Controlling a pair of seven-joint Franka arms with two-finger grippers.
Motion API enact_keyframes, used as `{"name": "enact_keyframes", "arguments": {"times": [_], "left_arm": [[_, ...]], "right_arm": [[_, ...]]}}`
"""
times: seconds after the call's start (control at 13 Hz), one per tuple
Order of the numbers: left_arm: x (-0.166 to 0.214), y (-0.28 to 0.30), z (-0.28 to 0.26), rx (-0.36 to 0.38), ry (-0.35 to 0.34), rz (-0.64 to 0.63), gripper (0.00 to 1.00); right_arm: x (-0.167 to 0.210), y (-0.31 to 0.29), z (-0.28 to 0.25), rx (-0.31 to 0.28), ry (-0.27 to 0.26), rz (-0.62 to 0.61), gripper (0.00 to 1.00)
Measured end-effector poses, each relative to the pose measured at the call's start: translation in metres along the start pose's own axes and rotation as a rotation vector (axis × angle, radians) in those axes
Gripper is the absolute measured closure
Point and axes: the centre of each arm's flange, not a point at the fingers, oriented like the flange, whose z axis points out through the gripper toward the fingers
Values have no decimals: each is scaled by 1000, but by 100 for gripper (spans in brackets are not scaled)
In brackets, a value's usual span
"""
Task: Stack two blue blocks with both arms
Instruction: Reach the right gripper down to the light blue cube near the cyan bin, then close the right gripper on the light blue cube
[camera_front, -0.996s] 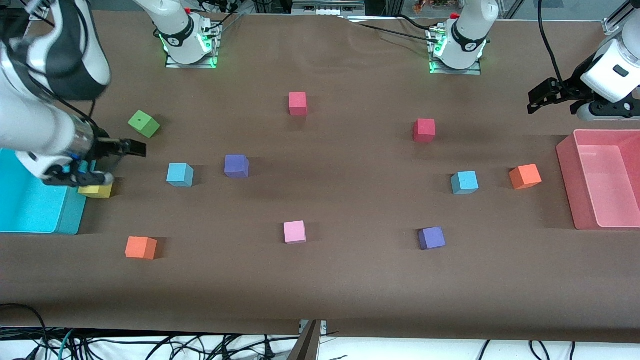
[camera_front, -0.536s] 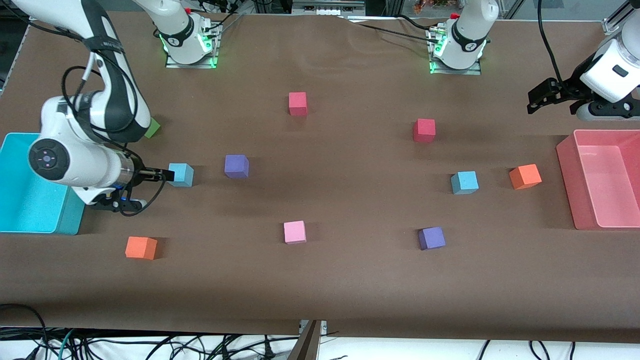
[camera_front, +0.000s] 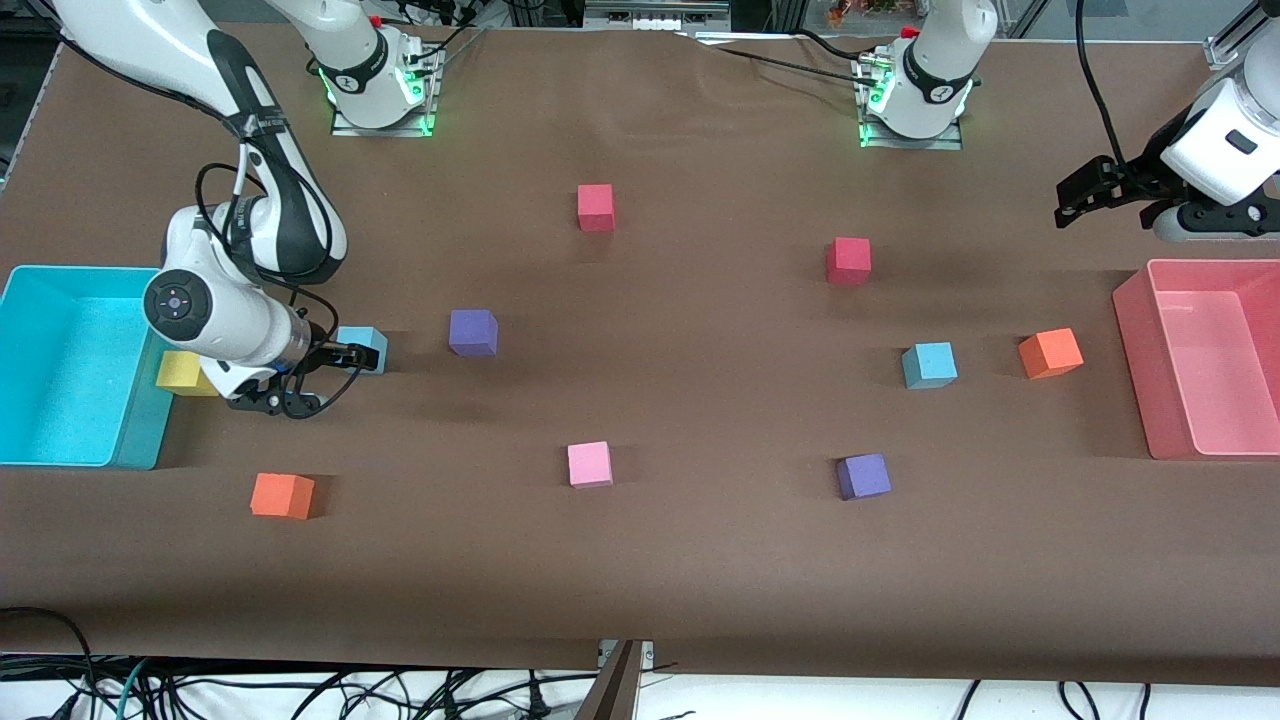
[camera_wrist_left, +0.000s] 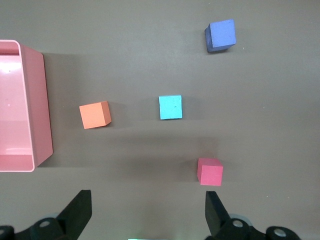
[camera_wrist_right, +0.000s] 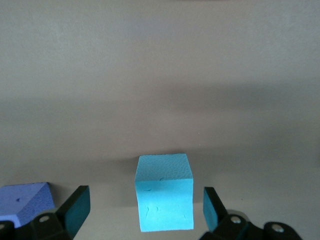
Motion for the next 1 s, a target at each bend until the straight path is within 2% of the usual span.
{"name": "enact_keyframes", "arguments": {"times": [0.23,1.0], "left_arm": [[0,0,0,0,0,0,0],[0,-1,0,0,0,-3,0]], "right_arm": [[-8,0,17,3,16,-2,0],[-18,9,53,-9,-41,9,0]]}}
